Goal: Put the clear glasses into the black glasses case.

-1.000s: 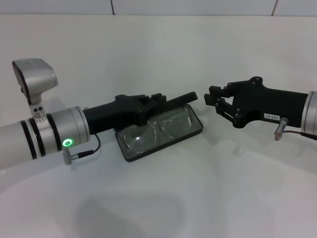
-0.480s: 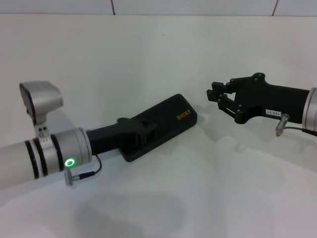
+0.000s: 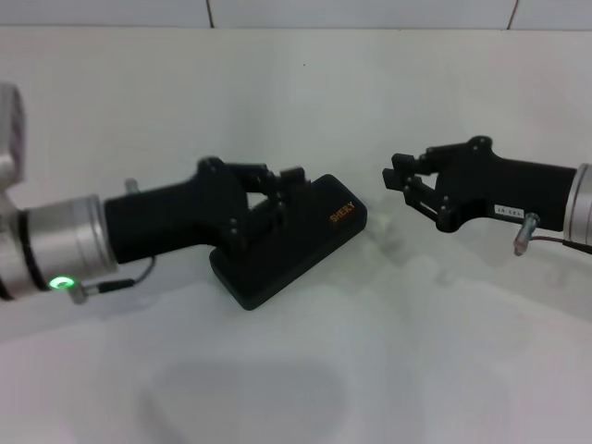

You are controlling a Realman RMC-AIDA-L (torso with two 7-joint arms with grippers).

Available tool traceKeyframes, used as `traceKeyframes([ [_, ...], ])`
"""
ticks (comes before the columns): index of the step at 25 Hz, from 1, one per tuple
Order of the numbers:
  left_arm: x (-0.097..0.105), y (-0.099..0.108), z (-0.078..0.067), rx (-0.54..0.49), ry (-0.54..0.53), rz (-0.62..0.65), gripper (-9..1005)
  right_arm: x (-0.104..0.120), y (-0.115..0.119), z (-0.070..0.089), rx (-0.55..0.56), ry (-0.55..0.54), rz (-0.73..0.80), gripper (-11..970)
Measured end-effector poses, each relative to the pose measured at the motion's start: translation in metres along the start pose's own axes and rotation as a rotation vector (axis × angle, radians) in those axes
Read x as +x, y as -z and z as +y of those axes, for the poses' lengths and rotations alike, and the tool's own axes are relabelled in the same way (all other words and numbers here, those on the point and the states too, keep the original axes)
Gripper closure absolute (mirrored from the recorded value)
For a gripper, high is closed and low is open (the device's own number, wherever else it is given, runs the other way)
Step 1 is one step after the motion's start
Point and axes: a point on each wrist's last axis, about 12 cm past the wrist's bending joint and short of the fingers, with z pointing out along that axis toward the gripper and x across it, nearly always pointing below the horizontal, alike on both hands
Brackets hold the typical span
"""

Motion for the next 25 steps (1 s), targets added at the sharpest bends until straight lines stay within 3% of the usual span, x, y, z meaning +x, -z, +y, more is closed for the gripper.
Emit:
traceKeyframes([
  [4, -0.011, 0.007, 0.002, -0.011, -0.059, 0.008, 788, 0.0, 0.006, -0.003, -0.012, -0.031, -0.034, 800],
  [8, -0.017, 0.013, 0.005, -0.037, -0.085, -0.003, 780, 0.002, 0.016, -0.007, -0.099, -0.074, -0.122, 799],
  [14, -0.022, 0.027, 0.004, -0.053, -0.156, 0.029, 564, 0.0, 0.032, -0.01, -0.248, -0.076, -0.286, 798],
  [19, -0.025, 0.039, 0.002, -0.032, -0.173, 0.039, 303, 0.002, 0.029, -0.003, -0.303, -0.009, -0.237, 694],
  [25, -0.022, 0.05, 0.0, -0.044, -0.166, 0.042, 158, 0.004, 0.022, 0.003, -0.329, 0.053, -0.213, 375],
])
